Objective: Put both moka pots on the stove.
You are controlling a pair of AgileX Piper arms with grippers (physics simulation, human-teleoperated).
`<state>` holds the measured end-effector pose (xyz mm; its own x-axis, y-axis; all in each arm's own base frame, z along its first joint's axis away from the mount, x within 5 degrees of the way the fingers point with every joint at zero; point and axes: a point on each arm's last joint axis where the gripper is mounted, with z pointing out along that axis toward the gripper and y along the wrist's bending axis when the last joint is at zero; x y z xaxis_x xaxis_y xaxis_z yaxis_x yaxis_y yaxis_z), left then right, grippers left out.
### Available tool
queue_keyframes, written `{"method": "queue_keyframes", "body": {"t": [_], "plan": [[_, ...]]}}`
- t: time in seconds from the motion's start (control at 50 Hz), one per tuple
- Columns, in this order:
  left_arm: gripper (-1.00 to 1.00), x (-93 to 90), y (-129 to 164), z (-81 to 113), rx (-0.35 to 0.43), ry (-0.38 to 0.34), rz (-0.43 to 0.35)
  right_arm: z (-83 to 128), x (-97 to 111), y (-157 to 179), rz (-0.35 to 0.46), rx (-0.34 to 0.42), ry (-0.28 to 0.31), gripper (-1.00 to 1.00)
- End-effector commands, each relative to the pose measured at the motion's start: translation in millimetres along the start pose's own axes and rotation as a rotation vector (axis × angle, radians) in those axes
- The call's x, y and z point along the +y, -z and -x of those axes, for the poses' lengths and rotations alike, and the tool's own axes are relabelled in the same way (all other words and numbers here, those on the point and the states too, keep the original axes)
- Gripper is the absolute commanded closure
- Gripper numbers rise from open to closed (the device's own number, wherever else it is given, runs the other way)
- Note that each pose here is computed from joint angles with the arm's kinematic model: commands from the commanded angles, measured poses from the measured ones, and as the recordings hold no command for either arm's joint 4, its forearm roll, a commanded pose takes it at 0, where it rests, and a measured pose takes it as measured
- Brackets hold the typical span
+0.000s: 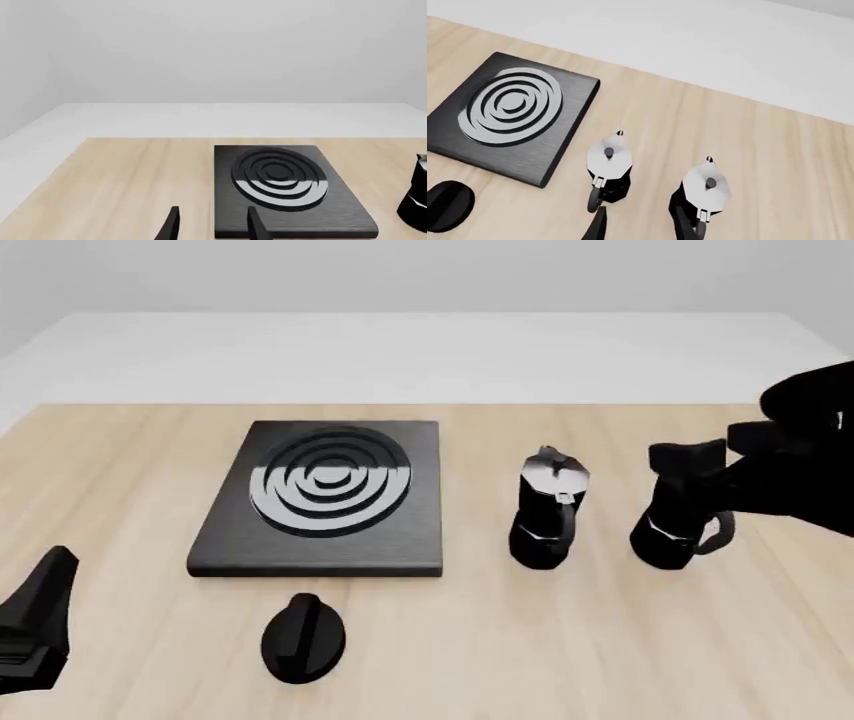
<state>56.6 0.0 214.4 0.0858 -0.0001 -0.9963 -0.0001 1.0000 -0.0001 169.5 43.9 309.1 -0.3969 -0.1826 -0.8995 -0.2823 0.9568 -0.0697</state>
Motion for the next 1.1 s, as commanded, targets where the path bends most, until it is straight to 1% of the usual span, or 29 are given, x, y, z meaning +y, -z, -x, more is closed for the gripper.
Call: {"method": "queue_keyframes", "body": {"t": [0.02, 0.3, 0.42, 0.64, 1.1], "plan": [[-1.0, 0.0, 0.0, 0.0, 0.0, 0.0, 0.0, 11.5, 6.6, -16.2, 0.036, 0.032, -0.003, -1.0], [-1.0, 0.0, 0.0, 0.0, 0.0, 0.0, 0.0, 19.7, 18.2, -33.9, 0.084, 0.052, -0.022, -1.0], [-1.0, 0.0, 0.0, 0.0, 0.0, 0.0, 0.0, 14.2, 20.9, -46.4, 0.09, 0.082, -0.041, -1.0], [-1.0, 0.0, 0.0, 0.0, 0.0, 0.0, 0.0, 4.7, 28.6, -63.4, 0.11, 0.117, -0.058, -1.0], [-1.0, 0.0, 0.0, 0.0, 0.0, 0.0, 0.0, -13.5, 31.5, -87.7, 0.106, 0.174, -0.083, -1.0]]}}
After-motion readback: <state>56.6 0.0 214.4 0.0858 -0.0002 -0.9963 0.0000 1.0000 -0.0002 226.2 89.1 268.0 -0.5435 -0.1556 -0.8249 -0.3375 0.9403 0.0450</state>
